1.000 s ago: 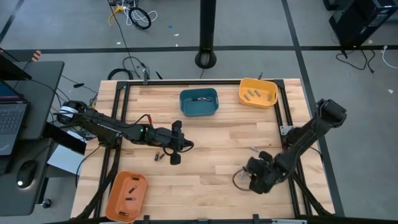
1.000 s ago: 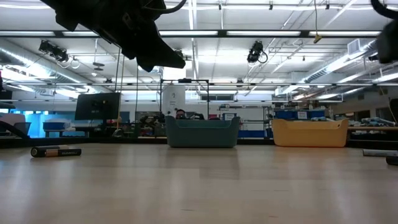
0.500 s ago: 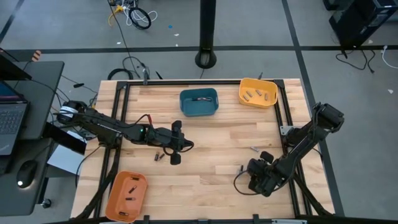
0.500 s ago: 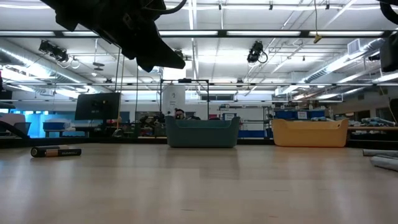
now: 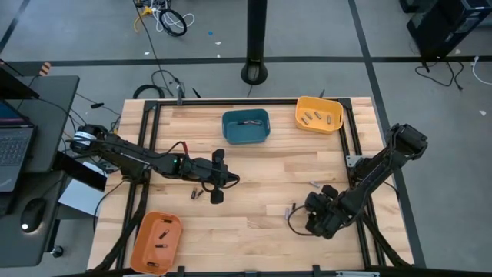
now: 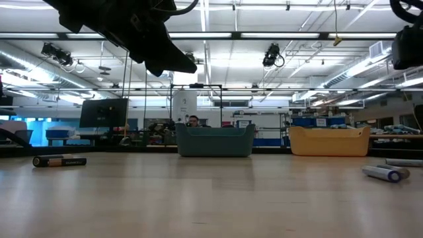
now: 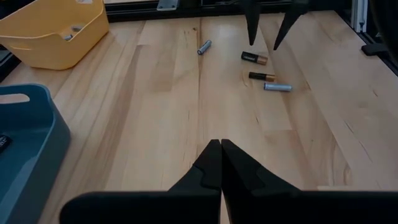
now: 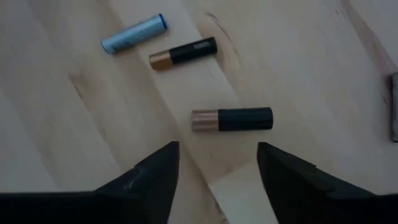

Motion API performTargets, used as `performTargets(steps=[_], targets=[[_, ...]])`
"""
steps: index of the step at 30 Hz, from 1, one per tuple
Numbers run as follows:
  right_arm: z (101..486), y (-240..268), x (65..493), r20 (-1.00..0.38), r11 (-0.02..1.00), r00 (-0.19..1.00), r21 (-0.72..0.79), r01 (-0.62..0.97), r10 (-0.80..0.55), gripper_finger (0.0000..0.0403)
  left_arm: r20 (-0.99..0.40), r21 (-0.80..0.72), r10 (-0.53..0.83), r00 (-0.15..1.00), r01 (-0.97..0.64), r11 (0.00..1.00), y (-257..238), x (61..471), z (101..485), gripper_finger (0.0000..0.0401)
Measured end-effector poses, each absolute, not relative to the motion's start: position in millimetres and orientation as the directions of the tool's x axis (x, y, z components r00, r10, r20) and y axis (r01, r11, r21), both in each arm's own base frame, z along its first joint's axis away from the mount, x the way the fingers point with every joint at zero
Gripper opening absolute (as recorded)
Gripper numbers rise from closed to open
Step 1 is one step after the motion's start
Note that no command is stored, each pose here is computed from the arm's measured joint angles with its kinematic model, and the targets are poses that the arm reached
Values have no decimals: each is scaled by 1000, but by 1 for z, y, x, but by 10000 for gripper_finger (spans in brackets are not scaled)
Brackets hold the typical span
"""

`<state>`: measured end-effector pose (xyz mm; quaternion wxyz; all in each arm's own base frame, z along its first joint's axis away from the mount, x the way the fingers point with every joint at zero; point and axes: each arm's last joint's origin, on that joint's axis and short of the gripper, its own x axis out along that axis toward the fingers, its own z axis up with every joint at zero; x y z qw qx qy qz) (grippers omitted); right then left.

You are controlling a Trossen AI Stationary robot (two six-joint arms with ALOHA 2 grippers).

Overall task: Sort batteries
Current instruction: Put the large black battery into the blue bin

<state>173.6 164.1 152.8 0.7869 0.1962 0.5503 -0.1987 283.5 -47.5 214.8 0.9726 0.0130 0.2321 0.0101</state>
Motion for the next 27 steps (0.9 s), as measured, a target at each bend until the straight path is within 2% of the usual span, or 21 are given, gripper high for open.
performTargets(steps=[8, 13, 21, 24, 27], targets=[[152, 155, 182, -946, 845, 304, 74, 529, -108, 317, -451, 30, 27, 892, -15, 999, -47, 284, 215, 6], [150, 150, 187, -947, 866, 295, 41, 498, -125, 351, -461, 33, 28, 887, -14, 999, -48, 284, 212, 6], [135, 153, 194, -956, 891, 265, 10, 453, -124, 343, -495, 41, 31, 868, -13, 999, -49, 292, 196, 6], [134, 153, 194, -962, 892, 249, 13, 451, -112, 323, -492, 39, 31, 870, -13, 999, -49, 294, 194, 6], [134, 154, 193, -968, 895, 234, 21, 446, -94, 285, -486, 38, 30, 873, -13, 999, -49, 294, 195, 6]])
